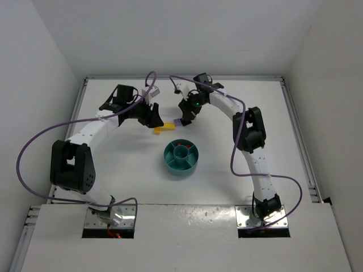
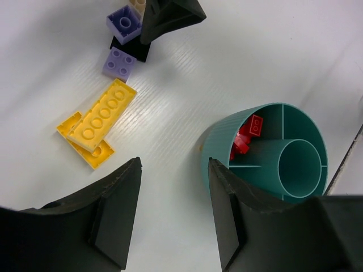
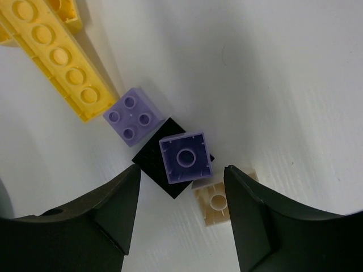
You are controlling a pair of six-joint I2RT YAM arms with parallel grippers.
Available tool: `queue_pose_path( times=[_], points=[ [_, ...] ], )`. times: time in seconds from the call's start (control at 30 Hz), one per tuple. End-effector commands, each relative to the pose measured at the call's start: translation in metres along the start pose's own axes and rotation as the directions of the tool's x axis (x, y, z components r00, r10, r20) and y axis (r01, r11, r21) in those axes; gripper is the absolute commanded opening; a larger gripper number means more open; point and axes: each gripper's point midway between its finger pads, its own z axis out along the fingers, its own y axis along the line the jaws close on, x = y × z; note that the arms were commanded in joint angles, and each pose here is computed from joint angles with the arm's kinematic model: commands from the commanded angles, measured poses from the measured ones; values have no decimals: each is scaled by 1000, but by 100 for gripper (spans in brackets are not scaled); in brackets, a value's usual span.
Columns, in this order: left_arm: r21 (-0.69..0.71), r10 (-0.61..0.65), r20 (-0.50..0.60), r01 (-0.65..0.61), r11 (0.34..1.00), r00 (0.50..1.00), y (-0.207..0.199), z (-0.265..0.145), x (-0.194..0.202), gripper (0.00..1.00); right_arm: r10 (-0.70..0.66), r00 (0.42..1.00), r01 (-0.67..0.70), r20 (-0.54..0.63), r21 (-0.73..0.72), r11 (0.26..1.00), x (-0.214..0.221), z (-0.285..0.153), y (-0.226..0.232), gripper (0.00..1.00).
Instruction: Sort the legos into containers by color
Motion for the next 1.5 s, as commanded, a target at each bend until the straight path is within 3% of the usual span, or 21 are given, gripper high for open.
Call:
queue_pose_path(
  times=[0.0, 0.27, 0.5, 0.67, 0.77, 1.1, 1.47],
  points=[
    [-23, 17, 54, -16, 1000, 998, 1, -12, -13, 56, -65, 997, 65, 30, 12, 998, -10, -1, -2, 61],
    [-30, 11, 45, -10, 999, 999, 3, -12, -9, 56, -90, 995, 90, 33, 29, 996, -2, 7, -5, 55],
    [-41, 11, 44, -9, 999, 999, 5, -12, -9, 56, -118, 991, 116, 61, 46, 992, -6, 7, -1, 38],
    [-41, 11, 44, -9, 999, 999, 5, -11, -7, 56, -145, 985, 141, 93, 55, 989, -19, -9, 11, 19],
    [-41, 11, 44, -9, 999, 999, 5, -11, -7, 56, -153, 982, 148, 108, 55, 988, -23, -20, 18, 14],
    [-44, 24, 59, -21, 999, 998, 10, -6, -10, 56, -238, 962, 232, 136, 58, 971, -38, -107, 53, 11],
    [-26, 21, 49, -20, 999, 999, 11, 4, -6, 56, -347, 937, 349, 36, -109, 931, 23, -164, 148, 10]
  ],
)
